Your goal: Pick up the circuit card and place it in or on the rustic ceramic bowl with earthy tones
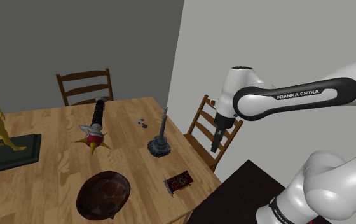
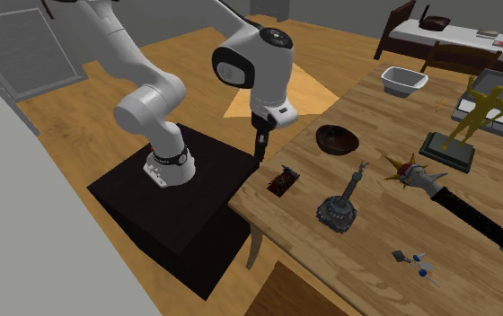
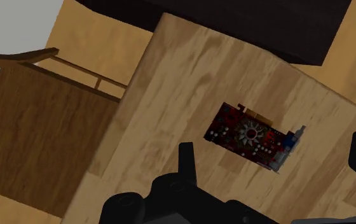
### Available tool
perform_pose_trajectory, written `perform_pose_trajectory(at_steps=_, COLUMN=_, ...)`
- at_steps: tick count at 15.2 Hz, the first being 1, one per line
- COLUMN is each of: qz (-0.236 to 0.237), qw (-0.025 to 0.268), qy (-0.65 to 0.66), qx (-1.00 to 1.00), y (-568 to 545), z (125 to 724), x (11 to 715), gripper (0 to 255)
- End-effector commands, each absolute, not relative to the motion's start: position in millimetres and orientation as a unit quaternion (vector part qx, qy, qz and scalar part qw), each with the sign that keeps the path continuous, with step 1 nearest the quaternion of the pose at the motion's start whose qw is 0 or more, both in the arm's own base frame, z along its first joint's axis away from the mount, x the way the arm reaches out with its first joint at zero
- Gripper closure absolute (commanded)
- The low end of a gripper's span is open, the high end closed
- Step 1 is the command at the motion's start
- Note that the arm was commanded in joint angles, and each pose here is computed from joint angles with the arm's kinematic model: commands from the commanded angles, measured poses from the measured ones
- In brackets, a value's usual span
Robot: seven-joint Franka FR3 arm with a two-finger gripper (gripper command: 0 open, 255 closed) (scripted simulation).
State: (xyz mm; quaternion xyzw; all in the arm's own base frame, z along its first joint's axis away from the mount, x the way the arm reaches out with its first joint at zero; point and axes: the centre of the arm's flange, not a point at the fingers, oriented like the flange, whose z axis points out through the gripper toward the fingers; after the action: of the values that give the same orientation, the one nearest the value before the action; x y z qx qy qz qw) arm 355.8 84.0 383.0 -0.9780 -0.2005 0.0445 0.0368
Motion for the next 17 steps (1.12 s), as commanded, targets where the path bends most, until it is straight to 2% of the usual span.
perform_pose_trajectory(at_steps=1, qz=0.039, qw=0.031, qy=-0.229, qx=-0.972, y=96.9, z=359.3, x=363.2, gripper=0)
perform_pose_trajectory(at_steps=17, qz=0.009, qw=-0.009, qy=-0.425, qx=-0.905, y=201.2, z=188.9, x=387.1, gripper=0)
